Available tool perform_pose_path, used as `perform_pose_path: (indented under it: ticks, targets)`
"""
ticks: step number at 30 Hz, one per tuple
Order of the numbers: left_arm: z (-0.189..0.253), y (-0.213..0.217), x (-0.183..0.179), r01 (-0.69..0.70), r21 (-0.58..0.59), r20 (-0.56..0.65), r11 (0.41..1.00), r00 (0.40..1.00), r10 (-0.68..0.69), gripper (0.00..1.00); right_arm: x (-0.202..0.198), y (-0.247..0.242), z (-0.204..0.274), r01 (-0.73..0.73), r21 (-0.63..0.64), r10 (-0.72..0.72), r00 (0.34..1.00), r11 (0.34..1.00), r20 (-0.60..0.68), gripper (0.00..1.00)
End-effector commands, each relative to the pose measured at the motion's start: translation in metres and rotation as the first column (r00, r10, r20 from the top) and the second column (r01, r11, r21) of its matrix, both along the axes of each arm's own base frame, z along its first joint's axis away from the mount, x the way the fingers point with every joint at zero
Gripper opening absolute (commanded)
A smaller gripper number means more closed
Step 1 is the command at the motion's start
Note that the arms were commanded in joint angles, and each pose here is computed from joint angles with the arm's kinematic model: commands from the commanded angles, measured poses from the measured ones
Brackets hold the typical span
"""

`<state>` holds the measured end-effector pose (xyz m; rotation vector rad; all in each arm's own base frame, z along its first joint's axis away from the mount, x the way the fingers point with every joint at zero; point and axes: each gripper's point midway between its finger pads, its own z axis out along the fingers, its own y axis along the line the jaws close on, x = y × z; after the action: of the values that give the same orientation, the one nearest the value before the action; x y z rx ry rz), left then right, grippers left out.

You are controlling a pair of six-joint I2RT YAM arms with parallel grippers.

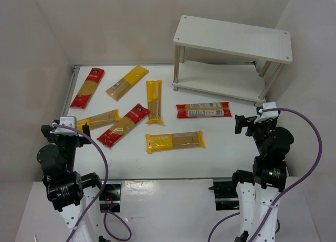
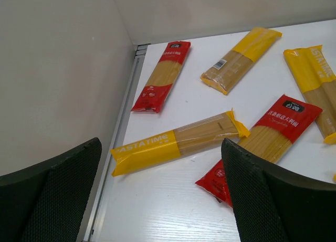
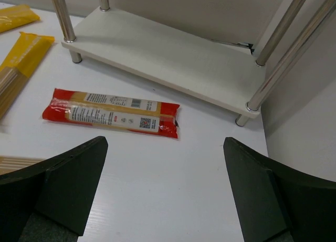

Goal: Place and organize the pasta boxes and bags onto the shelf

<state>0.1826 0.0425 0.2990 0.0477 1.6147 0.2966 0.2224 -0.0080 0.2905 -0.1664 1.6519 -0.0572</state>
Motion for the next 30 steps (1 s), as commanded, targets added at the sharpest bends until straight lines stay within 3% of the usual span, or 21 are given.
perform_pose_path:
  ticks: [1, 5, 16, 22, 24, 26, 30]
  targets:
    - [0.006, -0.002, 0.001, 0.014, 0.021, 0.023, 1.0, 1.0, -0.015, 1.0, -0.001, 0.0, 0.004, -0.007, -0.016, 0.007, 1.0, 1.0, 0.016, 1.0]
    - [0.006, -0.002, 0.001, 0.014, 0.021, 0.023, 1.0, 1.0, -0.015, 1.0, -0.009, 0.023, 0.001, -0.155, -0.085, 0.154, 0.988, 0.984, -0.014, 1.0]
    - [0.006, -0.002, 0.001, 0.014, 0.021, 0.023, 1.0, 1.0, -0.015, 1.0, -0.01, 0.025, 0.003, -0.165, -0.097, 0.166, 0.986, 0.981, -0.005, 1.0]
    - [0.008, 0.001, -0.002, -0.001, 0.033, 0.03, 0.999, 1.0, 0.0, 1.0, 0.002, 0.038, -0.006, -0.301, -0.094, 0.291, 0.95, 0.949, -0.11, 1.0]
    - [0.008, 0.001, -0.002, -0.001, 0.033, 0.03, 0.999, 1.0, 0.0, 1.0, 0.011, 0.049, -0.02, -0.385, -0.053, 0.368, 0.908, 0.921, -0.202, 1.0]
    - [0.008, 0.002, -0.002, -0.01, 0.033, 0.03, 0.999, 1.0, 0.009, 1.0, 0.017, 0.078, -0.034, -0.522, -0.005, 0.499, 0.817, 0.853, -0.288, 1.0]
    - [0.005, 0.007, 0.001, -0.03, 0.016, 0.013, 0.999, 0.999, 0.03, 1.0, 0.019, 0.133, -0.073, -0.711, -0.068, 0.603, 0.639, 0.699, -0.478, 1.0]
